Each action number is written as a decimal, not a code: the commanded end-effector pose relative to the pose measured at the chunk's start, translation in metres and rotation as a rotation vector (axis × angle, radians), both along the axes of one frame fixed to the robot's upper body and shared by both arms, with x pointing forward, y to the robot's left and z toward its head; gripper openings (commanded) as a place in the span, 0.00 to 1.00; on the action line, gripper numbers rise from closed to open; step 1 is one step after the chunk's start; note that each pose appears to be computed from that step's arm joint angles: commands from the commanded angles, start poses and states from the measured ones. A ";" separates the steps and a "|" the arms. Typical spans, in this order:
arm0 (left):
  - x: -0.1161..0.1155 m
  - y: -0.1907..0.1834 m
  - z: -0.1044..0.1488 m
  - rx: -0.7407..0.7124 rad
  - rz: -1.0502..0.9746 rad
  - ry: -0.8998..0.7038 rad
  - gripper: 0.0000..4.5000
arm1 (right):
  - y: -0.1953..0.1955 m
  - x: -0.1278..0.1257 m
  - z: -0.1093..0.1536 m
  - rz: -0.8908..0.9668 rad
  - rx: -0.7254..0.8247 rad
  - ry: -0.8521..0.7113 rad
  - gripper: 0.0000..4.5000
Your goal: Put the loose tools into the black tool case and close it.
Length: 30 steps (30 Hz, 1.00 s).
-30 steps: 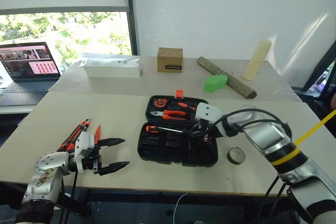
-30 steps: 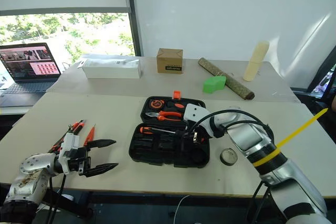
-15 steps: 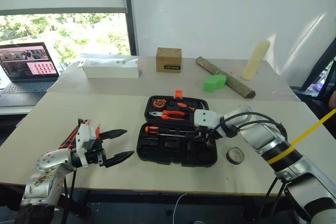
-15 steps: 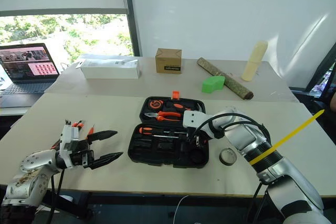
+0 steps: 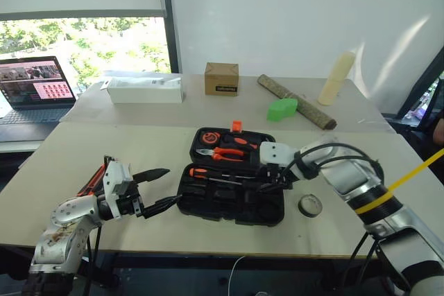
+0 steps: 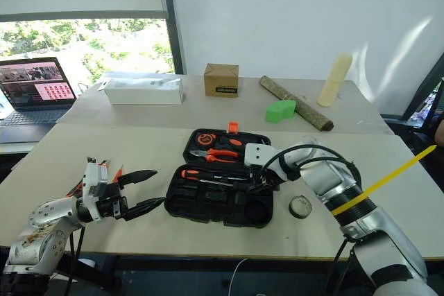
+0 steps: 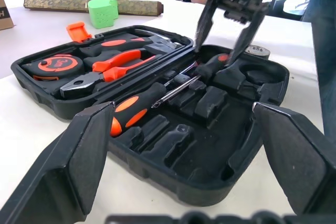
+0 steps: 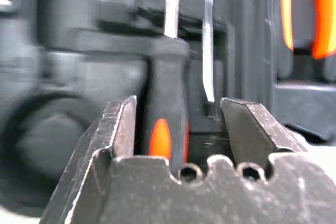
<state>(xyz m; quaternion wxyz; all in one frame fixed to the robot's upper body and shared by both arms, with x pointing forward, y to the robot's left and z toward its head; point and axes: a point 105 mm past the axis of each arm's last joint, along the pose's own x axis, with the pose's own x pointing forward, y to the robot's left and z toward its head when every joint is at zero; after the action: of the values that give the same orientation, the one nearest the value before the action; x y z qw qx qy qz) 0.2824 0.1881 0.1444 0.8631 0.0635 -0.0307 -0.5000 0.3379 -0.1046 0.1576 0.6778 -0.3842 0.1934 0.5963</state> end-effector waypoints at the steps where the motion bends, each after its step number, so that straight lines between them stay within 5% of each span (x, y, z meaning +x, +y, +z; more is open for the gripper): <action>1: 0.001 -0.001 0.011 0.007 0.005 -0.038 1.00 | 0.011 0.002 0.038 0.033 0.138 -0.079 0.63; 2: 0.001 -0.001 0.011 0.007 0.009 -0.039 1.00 | 0.012 0.005 0.037 0.025 0.146 -0.088 0.63; 10: 0.001 -0.004 0.009 0.024 0.014 -0.032 1.00 | 0.021 0.017 0.000 0.000 0.131 -0.095 0.02; 25: 0.003 -0.001 0.009 0.059 0.055 -0.033 1.00 | 0.031 0.020 -0.052 0.009 -0.001 -0.037 0.01; 30: 0.005 0.003 0.005 0.076 0.086 -0.026 1.00 | 0.041 0.022 -0.046 0.000 0.055 -0.079 0.01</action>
<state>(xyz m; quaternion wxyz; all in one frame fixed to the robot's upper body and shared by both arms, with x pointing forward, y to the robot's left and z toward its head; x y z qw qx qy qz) 0.2888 0.1909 0.1432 0.8809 0.0856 -0.0117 -0.4654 0.3632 -0.0639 0.1280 0.7000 -0.3888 0.1327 0.5841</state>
